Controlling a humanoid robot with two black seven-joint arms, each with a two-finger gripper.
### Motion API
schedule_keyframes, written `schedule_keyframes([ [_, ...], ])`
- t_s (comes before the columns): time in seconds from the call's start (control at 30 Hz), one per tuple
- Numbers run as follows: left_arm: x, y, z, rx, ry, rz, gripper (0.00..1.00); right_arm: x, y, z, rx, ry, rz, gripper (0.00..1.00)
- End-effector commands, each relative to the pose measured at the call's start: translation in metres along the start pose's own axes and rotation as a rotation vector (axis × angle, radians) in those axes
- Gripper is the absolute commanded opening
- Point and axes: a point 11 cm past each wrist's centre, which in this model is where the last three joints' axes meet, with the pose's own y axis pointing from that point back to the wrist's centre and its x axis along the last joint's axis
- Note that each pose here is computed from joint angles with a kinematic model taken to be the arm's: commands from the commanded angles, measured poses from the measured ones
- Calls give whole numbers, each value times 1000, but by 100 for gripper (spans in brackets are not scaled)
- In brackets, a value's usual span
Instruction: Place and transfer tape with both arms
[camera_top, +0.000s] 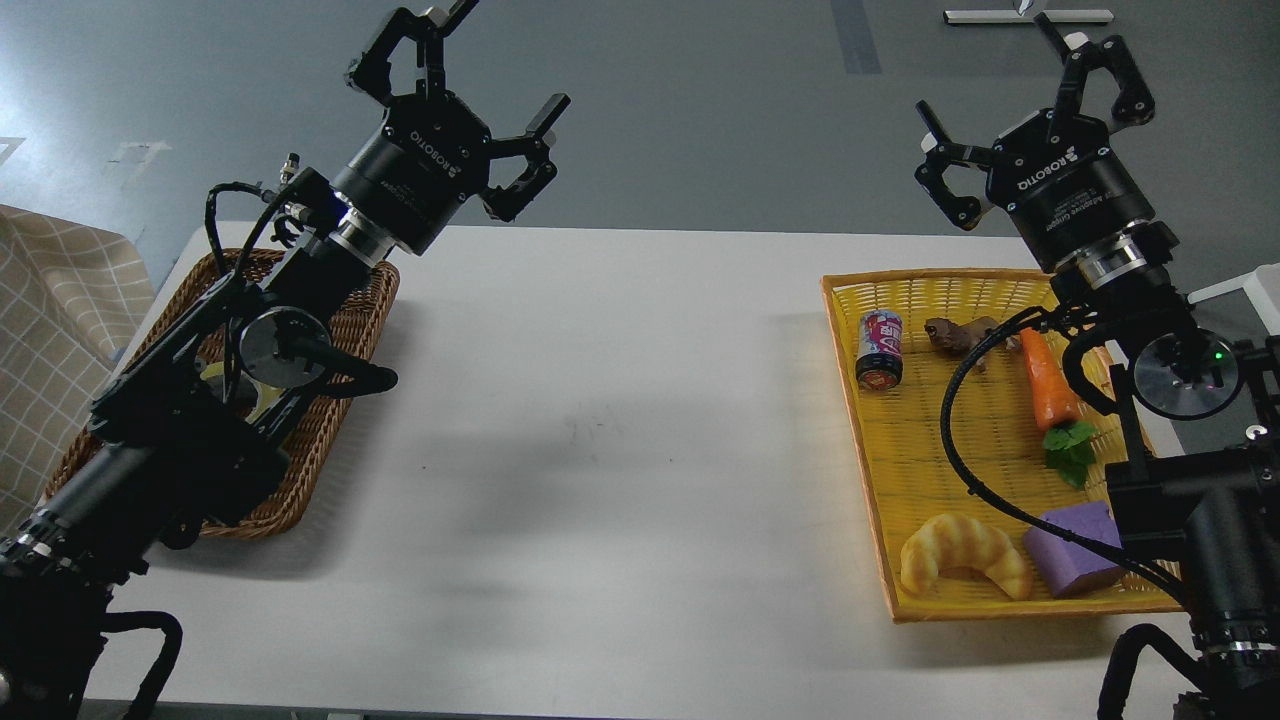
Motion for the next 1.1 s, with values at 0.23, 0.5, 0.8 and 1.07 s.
schedule_keyframes([
  [0.23, -8, -7, -13, -9, 45, -13, 98, 3, 4, 7, -9, -10, 10, 100],
  [0.5, -10, -7, -13, -9, 43, -19, 98, 2, 3, 11, -9, -24, 8, 100],
  [0.8, -11, -6, -17, -6, 52, -20, 98, 4, 6, 12, -10, -25, 13, 100],
  [1.07, -9, -4, -15, -3, 45, -15, 98, 4, 7, 14, -10, -30, 16, 100],
])
